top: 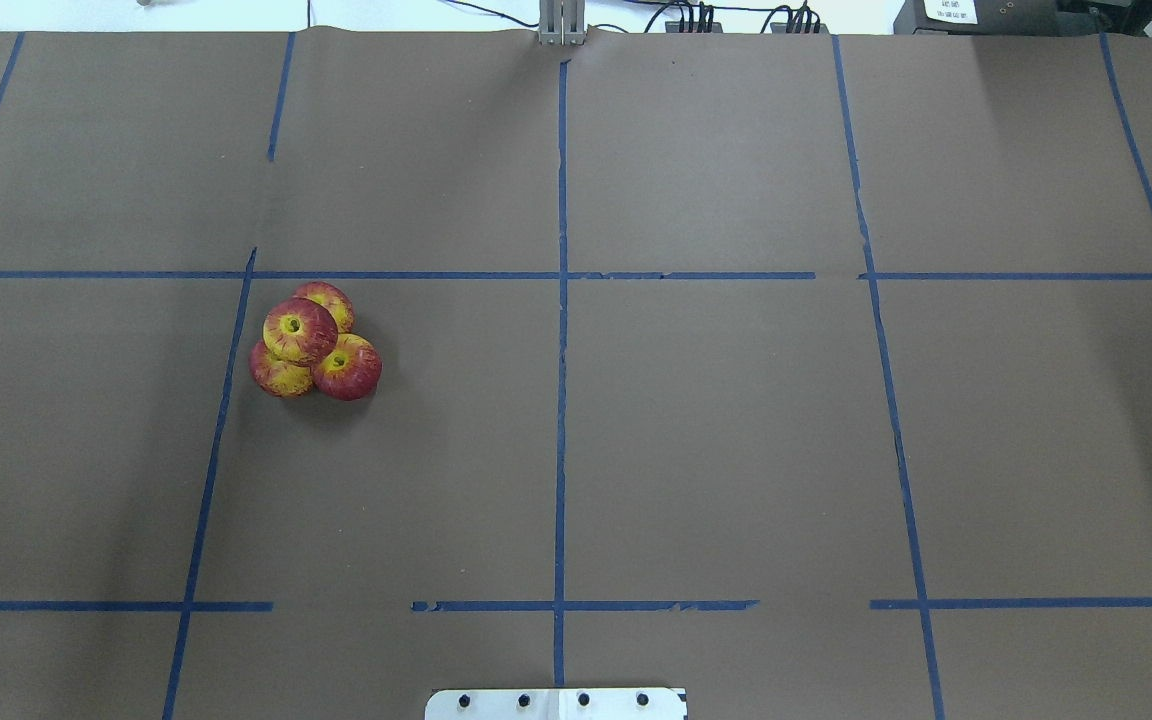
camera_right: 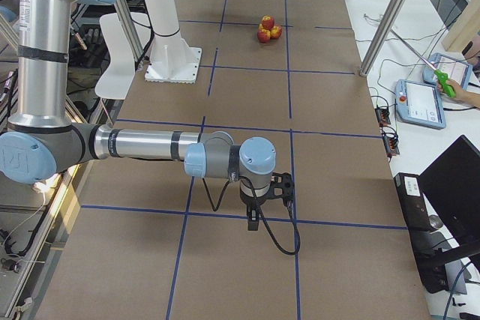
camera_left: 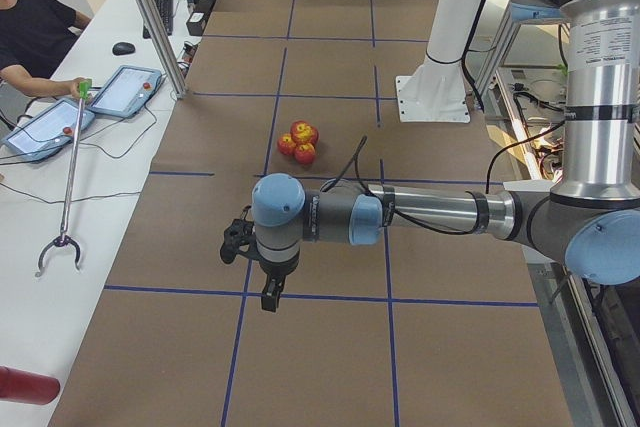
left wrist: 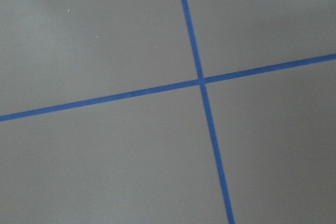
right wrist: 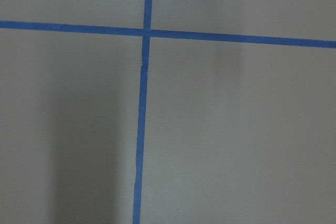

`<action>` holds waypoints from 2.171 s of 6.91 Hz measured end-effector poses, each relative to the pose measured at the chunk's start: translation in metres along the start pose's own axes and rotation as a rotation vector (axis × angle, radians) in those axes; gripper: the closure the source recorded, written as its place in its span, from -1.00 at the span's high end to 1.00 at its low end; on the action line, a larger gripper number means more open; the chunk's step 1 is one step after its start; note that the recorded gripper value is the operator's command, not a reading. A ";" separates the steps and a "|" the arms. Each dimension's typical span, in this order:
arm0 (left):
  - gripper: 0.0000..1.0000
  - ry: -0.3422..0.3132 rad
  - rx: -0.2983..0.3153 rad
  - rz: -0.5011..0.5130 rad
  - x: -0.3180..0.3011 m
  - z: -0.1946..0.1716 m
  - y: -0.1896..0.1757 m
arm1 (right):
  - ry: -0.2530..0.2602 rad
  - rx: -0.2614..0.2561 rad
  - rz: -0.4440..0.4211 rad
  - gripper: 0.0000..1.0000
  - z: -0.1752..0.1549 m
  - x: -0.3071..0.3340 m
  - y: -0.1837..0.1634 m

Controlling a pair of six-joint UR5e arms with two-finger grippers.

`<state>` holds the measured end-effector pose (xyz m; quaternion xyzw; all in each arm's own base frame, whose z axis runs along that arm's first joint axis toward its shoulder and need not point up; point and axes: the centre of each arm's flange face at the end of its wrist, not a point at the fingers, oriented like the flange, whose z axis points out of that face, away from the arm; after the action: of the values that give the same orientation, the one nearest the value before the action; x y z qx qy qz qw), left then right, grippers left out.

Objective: Stack apples

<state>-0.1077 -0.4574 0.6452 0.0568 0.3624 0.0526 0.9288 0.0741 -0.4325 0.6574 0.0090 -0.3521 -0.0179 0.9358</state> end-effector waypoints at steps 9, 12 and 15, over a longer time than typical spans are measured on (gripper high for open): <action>1.00 0.060 -0.029 -0.045 0.010 -0.011 0.016 | 0.000 -0.001 0.001 1.00 0.000 0.000 0.000; 1.00 0.059 -0.023 -0.038 0.012 -0.014 0.012 | 0.000 -0.001 0.001 1.00 0.000 0.000 0.000; 1.00 0.057 -0.034 -0.043 0.008 -0.009 0.013 | 0.000 0.000 0.000 1.00 0.000 0.000 0.000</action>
<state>-0.1092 -0.4426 0.6352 0.0318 0.3891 0.0405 0.9197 0.0741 -0.4325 0.6577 0.0087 -0.3520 -0.0179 0.9358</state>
